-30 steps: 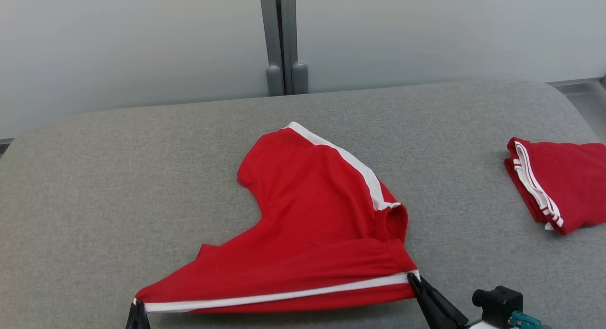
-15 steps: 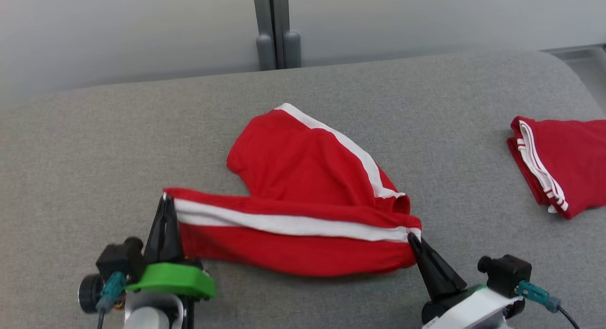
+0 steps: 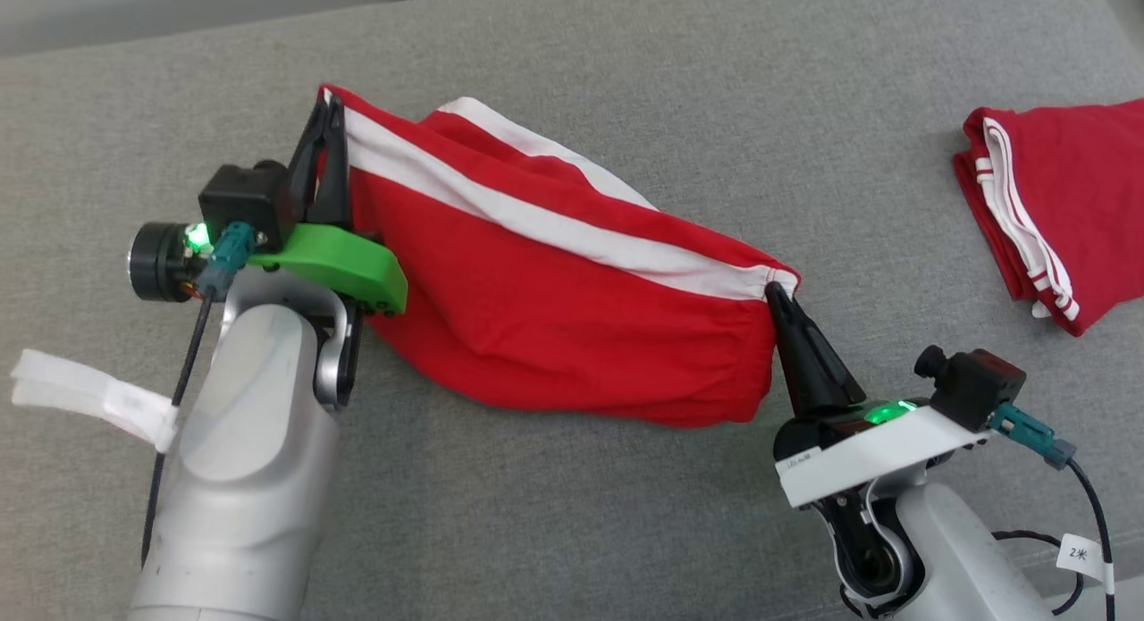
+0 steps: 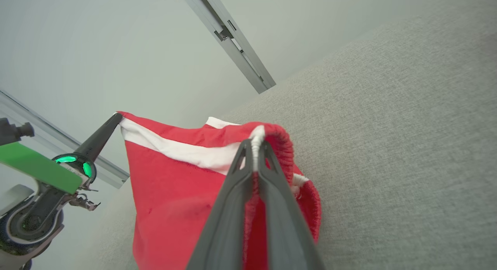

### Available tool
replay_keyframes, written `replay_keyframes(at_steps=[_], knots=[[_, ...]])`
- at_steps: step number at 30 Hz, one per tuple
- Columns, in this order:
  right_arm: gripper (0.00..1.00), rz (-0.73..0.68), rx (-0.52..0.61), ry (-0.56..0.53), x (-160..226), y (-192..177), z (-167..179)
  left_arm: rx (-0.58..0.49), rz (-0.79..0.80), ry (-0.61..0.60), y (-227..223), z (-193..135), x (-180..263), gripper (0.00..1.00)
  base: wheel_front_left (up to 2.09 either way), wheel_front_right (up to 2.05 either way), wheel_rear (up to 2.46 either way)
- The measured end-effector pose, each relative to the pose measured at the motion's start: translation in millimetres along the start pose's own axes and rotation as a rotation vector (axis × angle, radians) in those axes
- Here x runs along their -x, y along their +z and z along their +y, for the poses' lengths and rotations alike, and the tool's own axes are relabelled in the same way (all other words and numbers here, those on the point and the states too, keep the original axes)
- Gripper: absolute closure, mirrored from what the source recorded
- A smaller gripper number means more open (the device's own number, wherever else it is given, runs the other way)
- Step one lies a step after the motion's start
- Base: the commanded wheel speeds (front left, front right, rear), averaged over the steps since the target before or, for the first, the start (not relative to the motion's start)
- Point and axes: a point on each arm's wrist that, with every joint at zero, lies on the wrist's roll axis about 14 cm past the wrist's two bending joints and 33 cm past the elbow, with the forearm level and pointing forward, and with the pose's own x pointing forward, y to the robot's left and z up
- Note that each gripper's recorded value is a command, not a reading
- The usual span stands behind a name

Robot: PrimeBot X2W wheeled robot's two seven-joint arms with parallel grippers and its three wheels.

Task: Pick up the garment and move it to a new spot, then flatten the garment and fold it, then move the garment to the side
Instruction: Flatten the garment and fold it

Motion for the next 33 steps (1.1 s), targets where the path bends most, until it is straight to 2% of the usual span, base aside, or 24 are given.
replay_keyframes(at_steps=[6, 17, 18, 19, 20, 21, 22, 23, 27, 33], knots=[[1.0, -0.015, -0.03, -0.083, -8.2, 0.4, -29.1, -0.012, 0.081, -0.026, -32.4, -3.2, -39.6, 1.0, 0.0, 0.0, 0.0], [1.0, 0.013, -0.033, -0.127, -9.0, -9.1, -46.5, -0.011, 0.214, -0.057, -85.2, -11.7, -61.9, 1.0, 0.0, 0.0, 0.0], [1.0, 0.016, -0.033, -0.124, -9.5, -10.2, -45.6, -0.012, 0.224, -0.058, -87.9, -11.6, -61.0, 0.94, 0.0, 0.0, 0.0], [1.0, 0.02, -0.034, -0.118, -10.1, -11.5, -43.6, -0.012, 0.232, -0.062, -89.9, -11.7, -59.6, 0.74, 0.0, 0.0, 0.0], [1.0, 0.022, -0.035, -0.114, -10.5, -12.1, -42.3, -0.012, 0.236, -0.061, -90.5, -11.4, -58.6, 0.36, 0.0, 0.0, 0.0], [0.7, 0.024, -0.035, -0.109, -10.7, -13.0, -40.5, -0.013, 0.238, -0.058, -89.9, -10.3, -57.5, 0.0, 0.0, 0.0, 0.0], [0.29, 0.025, -0.029, -0.105, -10.8, -13.0, -39.3, -0.013, 0.235, -0.057, -87.9, -10.1, -57.2, 0.0, 0.0, 0.0, 0.0], [0.0, 0.024, -0.021, -0.102, -10.9, -12.1, -38.6, -0.014, 0.23, -0.056, -85.5, -10.0, -57.3, 0.0, 0.0, 0.0, 0.0], [0.0, 0.002, 0.043, -0.098, -9.6, -1.7, -39.2, -0.009, 0.193, -0.047, -70.8, -9.9, -55.8, 0.0, 0.0, 0.0, 0.0], [0.0, -0.045, 0.172, -0.15, 5.9, 22.7, -55.6, 0.01, 0.228, -0.024, -77.5, -7.5, -30.5, 0.0, 0.0, 0.0, 0.0]])
